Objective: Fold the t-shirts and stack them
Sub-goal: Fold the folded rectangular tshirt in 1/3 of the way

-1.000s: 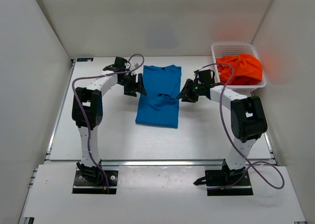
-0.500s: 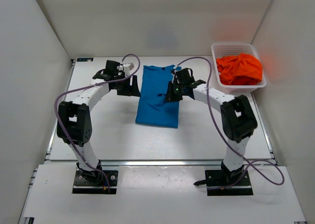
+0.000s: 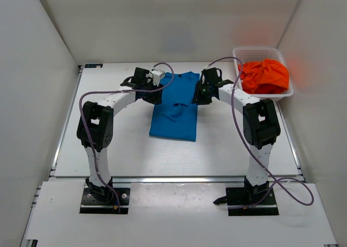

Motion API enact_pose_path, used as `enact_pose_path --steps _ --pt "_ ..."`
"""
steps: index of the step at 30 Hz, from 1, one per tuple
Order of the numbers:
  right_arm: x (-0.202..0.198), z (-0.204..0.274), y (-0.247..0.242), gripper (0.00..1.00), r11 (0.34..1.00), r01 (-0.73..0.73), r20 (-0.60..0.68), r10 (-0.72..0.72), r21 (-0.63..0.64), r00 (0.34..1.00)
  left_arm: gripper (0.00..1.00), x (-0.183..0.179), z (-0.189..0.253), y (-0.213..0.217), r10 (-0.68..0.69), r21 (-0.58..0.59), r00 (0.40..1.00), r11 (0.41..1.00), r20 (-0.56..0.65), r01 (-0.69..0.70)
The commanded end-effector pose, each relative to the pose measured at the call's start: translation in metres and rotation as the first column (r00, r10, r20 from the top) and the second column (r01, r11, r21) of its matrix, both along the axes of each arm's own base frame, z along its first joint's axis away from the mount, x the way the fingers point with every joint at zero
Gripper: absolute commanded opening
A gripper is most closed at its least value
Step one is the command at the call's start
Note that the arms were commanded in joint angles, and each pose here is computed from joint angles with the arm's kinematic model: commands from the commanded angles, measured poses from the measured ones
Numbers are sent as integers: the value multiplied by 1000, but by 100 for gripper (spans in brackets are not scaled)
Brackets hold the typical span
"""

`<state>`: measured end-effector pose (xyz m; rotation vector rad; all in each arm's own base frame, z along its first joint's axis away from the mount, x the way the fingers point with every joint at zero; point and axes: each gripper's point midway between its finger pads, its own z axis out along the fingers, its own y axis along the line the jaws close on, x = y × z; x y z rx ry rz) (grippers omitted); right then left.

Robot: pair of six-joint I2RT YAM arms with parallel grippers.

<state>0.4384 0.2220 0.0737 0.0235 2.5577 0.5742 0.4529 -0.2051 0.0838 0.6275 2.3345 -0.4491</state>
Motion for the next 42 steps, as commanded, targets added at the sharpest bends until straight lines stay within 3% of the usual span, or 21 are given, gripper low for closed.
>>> enact_pose_path --steps 1,9,16,26,28,36,39,42 --pt "15 1 -8 30 999 -9 25 10 -52 1000 57 16 3 2 -23 50 997 999 69 20" --pt "18 -13 -7 30 1000 -19 1 19 -17 1000 62 27 -15 5 17 64 999 998 46 -20" --pt "12 -26 1 30 999 -37 -32 37 7 999 58 19 -31 -3 0 56 1000 998 -11 0" --pt "8 -35 6 29 999 -45 -62 47 25 997 47 16 -34 -13 -38 38 999 999 -36 39" --pt "7 -36 9 23 998 -46 -70 48 34 996 44 19 -34 -12 -34 28 999 999 -39 35" --pt "6 -37 -1 0 998 6 -75 -2 59 997 19 15 -34 -13 -51 16 998 999 -49 52" --pt "6 -34 -9 0 999 14 -58 -12 36 998 13 16 -37 -5 -14 32 999 999 -52 16" --pt "6 -25 -16 0 999 34 -26 -33 22 999 13 22 -30 9 30 33 999 999 -30 -29"
